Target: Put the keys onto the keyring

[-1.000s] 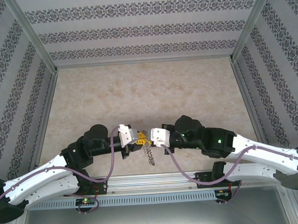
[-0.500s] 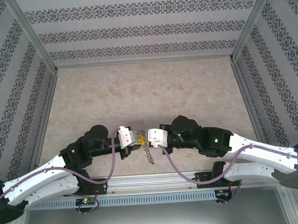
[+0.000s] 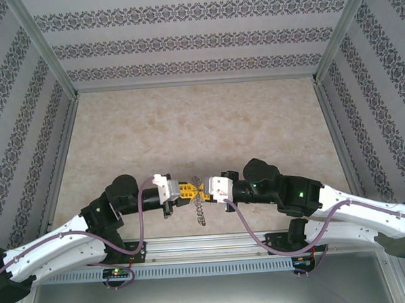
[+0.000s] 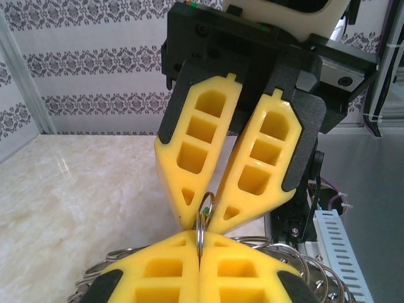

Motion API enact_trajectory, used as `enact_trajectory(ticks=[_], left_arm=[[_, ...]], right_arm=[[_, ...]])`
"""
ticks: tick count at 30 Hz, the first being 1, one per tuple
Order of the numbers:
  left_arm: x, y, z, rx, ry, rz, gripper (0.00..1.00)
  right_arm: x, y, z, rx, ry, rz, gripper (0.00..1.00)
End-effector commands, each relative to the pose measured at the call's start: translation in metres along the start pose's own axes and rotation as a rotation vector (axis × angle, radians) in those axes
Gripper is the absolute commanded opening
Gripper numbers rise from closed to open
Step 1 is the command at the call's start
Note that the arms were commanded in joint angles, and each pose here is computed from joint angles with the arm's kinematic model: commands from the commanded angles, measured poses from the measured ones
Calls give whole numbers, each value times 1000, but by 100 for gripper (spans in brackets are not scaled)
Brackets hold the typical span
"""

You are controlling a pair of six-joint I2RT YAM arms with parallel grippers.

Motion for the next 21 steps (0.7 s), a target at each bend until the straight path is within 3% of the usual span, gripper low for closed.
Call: enact_trajectory(ticks=[1,3,7,10,12,17,21], left_arm=[[6,34,-7,-46,-49,-190,0],[4,31,-6,-41,-39,-178,0],[2,17,3,-48,35,-31,0],[4,8,9,-71,97,82,14],[4,2,12,-81,126,149,16],[-1,-4,15,-76,129,218,0],[-3,-6,15,-70,116,228,0]], right_arm=[[-3,1,7,-14,44,-15,6],[-2,1,5,-13,36,-15,0],[-1,1,2,1,17,14,0],[-6,-4,-1,26,-5,90,0],[-11,-6,-2,47,-12,137,0],[-20,-2,1,85,4,174,0],[-16,4,1,85,7,140,0]])
Point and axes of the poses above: each hand's point on the last joint's axis, 136 mm out from that joint toward the fingers, its own x axis back along the fingers, its own z axis along the line the jaws close on, y = z × x, the point moved 7 cm from there along x, back along the fingers, and after that the axes turned 3 degrees about x, right-handed, at the moved point
